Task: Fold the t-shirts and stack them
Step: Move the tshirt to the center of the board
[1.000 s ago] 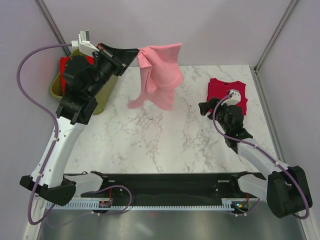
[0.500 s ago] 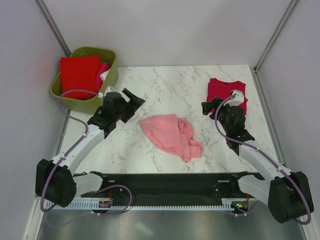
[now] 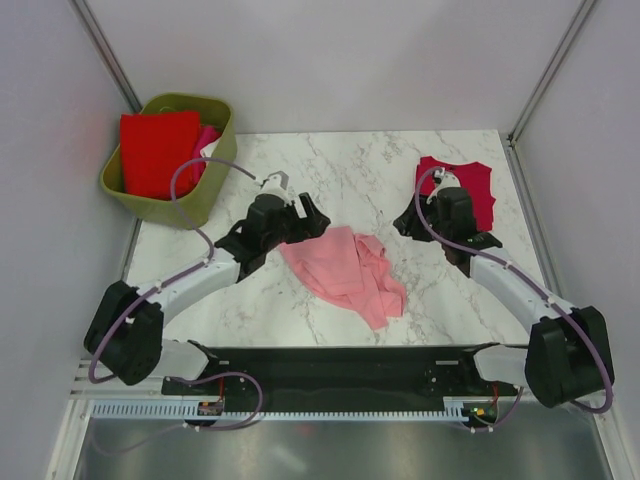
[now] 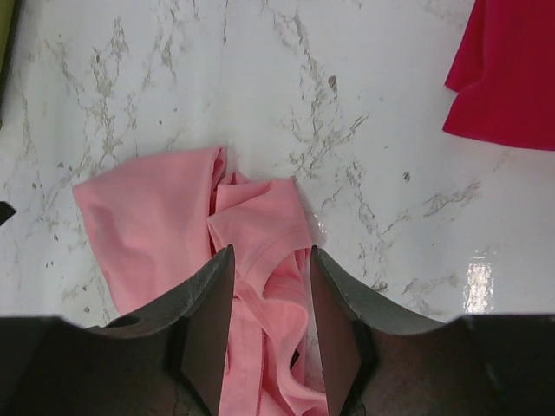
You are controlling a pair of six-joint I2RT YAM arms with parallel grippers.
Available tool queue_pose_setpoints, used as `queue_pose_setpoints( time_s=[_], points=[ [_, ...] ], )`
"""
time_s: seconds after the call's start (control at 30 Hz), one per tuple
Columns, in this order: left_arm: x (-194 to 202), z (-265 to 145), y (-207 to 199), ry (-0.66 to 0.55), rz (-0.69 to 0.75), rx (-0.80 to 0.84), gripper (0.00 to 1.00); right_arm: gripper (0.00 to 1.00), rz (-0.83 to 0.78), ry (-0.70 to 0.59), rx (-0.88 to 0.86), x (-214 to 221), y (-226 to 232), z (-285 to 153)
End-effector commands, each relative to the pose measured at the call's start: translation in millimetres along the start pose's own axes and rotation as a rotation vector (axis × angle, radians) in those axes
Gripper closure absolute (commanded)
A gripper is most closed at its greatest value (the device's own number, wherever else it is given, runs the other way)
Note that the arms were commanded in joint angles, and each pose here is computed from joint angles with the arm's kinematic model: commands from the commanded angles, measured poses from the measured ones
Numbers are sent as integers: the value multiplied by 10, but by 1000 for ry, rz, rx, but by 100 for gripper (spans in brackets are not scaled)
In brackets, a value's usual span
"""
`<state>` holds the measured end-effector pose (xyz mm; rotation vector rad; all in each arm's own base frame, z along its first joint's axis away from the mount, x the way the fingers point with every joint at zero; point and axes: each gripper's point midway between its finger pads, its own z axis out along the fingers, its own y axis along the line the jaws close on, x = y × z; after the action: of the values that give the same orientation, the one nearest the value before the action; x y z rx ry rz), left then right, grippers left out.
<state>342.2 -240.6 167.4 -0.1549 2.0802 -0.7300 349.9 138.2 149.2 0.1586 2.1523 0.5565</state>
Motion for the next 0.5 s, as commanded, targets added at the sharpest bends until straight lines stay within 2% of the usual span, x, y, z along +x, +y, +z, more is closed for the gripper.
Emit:
queue_pose_setpoints(
  time_s=[0.0,0.17,0.27,0.47],
  points=[
    [-71,151,-430,-57,188,168,9,52,-36,128,-73,196,122,46],
    [-24,162,-511,-44,208,216,9,51,-89,282,-122,551,258,226],
    [54,159,-509,-29,191,233,11,51,-153,321,-134,682,390,259],
    [88,168,-458,-27,160,212,16,50,-239,333,-4,757,313,367]
  ],
)
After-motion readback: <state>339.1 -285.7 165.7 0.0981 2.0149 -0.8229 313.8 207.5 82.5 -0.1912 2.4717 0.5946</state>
